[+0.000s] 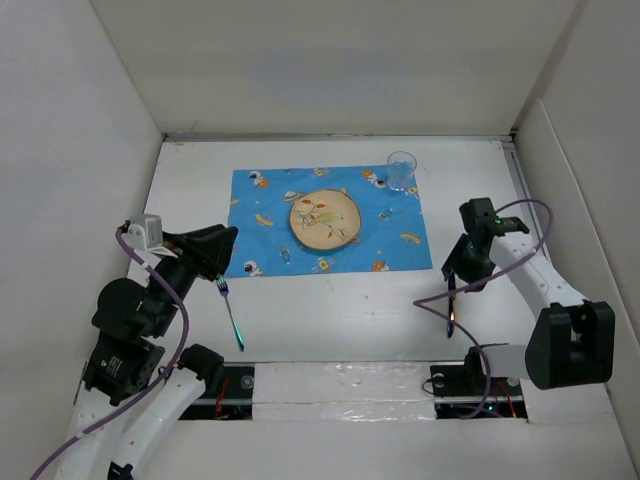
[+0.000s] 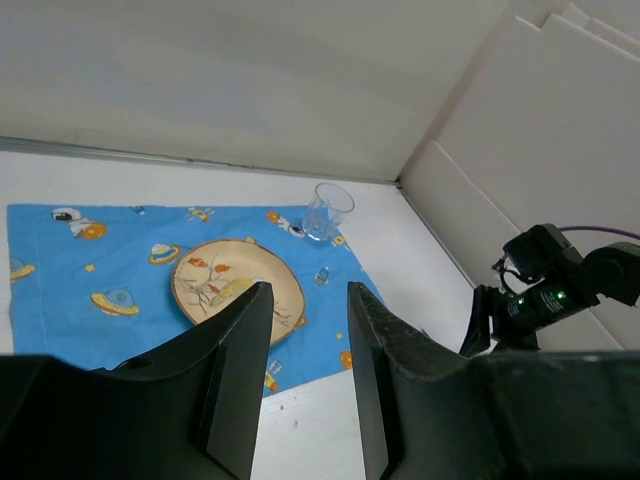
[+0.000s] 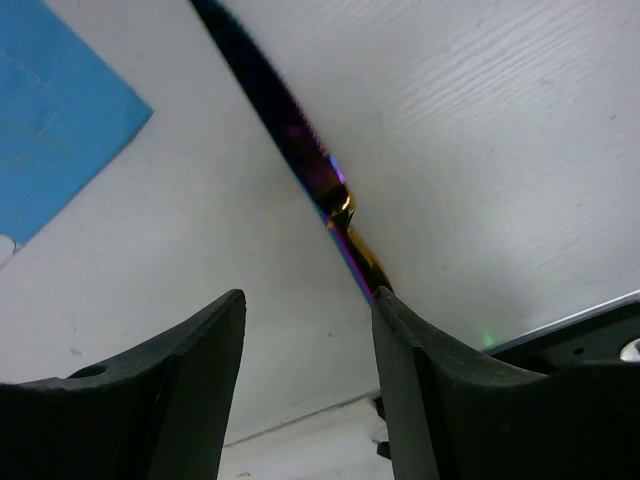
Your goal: Set the dinner table for one person
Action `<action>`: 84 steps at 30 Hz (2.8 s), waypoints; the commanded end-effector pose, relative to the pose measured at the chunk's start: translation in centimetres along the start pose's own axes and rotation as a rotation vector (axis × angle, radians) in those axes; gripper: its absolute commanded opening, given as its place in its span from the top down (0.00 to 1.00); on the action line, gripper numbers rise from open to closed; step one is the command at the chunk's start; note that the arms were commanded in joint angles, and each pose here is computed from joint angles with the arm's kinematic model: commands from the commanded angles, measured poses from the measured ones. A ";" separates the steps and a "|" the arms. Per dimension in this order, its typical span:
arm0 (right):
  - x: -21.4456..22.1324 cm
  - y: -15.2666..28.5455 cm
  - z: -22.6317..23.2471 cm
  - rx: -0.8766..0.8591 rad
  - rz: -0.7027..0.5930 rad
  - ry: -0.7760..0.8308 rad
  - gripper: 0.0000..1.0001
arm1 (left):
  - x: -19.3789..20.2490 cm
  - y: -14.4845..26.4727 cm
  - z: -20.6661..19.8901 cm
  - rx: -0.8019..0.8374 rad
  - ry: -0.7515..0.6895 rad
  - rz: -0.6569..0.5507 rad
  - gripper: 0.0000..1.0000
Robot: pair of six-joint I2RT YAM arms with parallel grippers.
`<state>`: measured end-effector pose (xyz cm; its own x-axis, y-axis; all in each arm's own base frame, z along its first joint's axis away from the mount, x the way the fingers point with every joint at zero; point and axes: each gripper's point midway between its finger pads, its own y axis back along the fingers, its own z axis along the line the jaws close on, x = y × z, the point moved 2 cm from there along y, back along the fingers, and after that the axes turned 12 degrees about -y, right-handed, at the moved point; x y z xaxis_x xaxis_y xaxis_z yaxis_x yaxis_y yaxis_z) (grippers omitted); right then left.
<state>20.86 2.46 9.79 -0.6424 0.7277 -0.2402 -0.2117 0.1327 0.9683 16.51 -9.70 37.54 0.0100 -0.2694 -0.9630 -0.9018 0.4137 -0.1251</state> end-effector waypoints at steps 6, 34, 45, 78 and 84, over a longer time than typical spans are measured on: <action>-0.7 -1.9 0.1 0.058 0.125 -0.007 0.47 | -2.7 1.4 0.4 -0.037 -0.012 -0.098 0.66; -0.1 -5.5 -1.0 -0.010 0.105 -0.133 0.36 | 1.1 -1.3 -1.4 0.100 -0.041 0.068 0.70; 4.9 -4.8 2.8 -0.029 0.159 -0.043 0.66 | 0.9 -0.8 -1.3 0.094 -0.043 0.055 0.70; 10.8 -4.9 5.4 0.037 0.135 0.208 0.64 | 1.4 -0.2 -1.5 0.112 -0.042 0.051 0.70; 11.9 -4.7 6.0 0.024 0.140 0.226 0.76 | 1.3 0.0 -1.3 0.097 -0.042 0.042 0.70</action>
<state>18.99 14.19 3.39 -0.8130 0.5716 -0.1112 -0.1085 0.0389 0.9933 16.19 -11.40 35.67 -0.0538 -0.2010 -0.9781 -0.8565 0.5129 -0.0583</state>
